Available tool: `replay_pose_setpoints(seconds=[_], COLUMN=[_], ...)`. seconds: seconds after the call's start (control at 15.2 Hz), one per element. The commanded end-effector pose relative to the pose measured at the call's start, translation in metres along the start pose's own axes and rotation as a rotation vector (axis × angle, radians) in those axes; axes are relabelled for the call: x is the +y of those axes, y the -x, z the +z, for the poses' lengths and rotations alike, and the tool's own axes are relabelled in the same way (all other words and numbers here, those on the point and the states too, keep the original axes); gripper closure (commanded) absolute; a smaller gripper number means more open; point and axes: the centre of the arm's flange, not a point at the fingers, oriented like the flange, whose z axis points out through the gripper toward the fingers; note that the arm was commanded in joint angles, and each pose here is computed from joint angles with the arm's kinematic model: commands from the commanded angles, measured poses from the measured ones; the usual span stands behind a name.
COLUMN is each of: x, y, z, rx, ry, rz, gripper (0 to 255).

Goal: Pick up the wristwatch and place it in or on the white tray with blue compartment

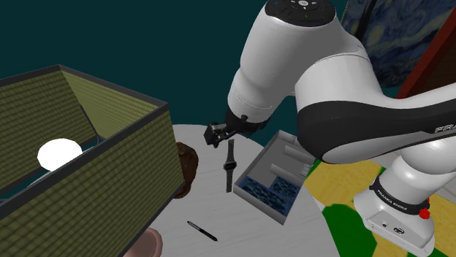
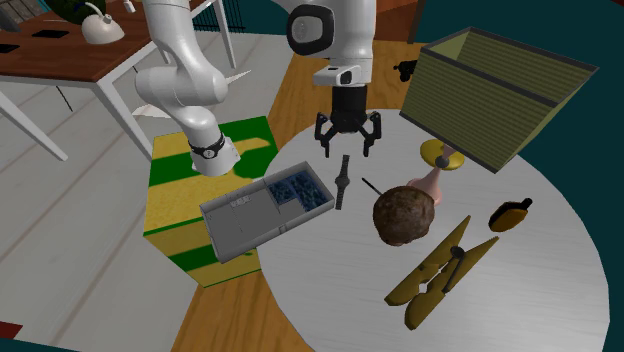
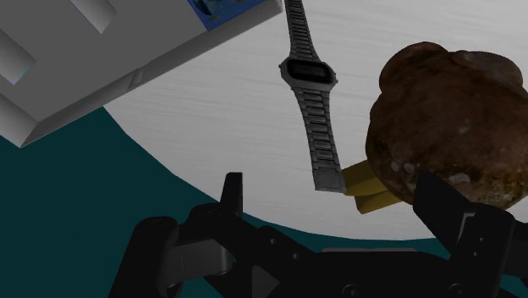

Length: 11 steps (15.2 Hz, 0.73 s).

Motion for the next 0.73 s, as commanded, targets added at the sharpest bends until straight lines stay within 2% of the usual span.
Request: replay_pose_setpoints(seconds=[0.0,0.46,0.53,0.66], x=[-0.0001,-0.0001,-0.0001,-0.0001], y=[0.0001,0.0001,0.0001,0.0001], z=[0.0044,0.0044,0.0044,0.0044], rx=[0.001,0.001,0.001,0.001], ry=[-0.001,-0.001,-0.001,-0.001], rz=[0.000,0.000,0.000,0.000], gripper=[0,0,255,255])
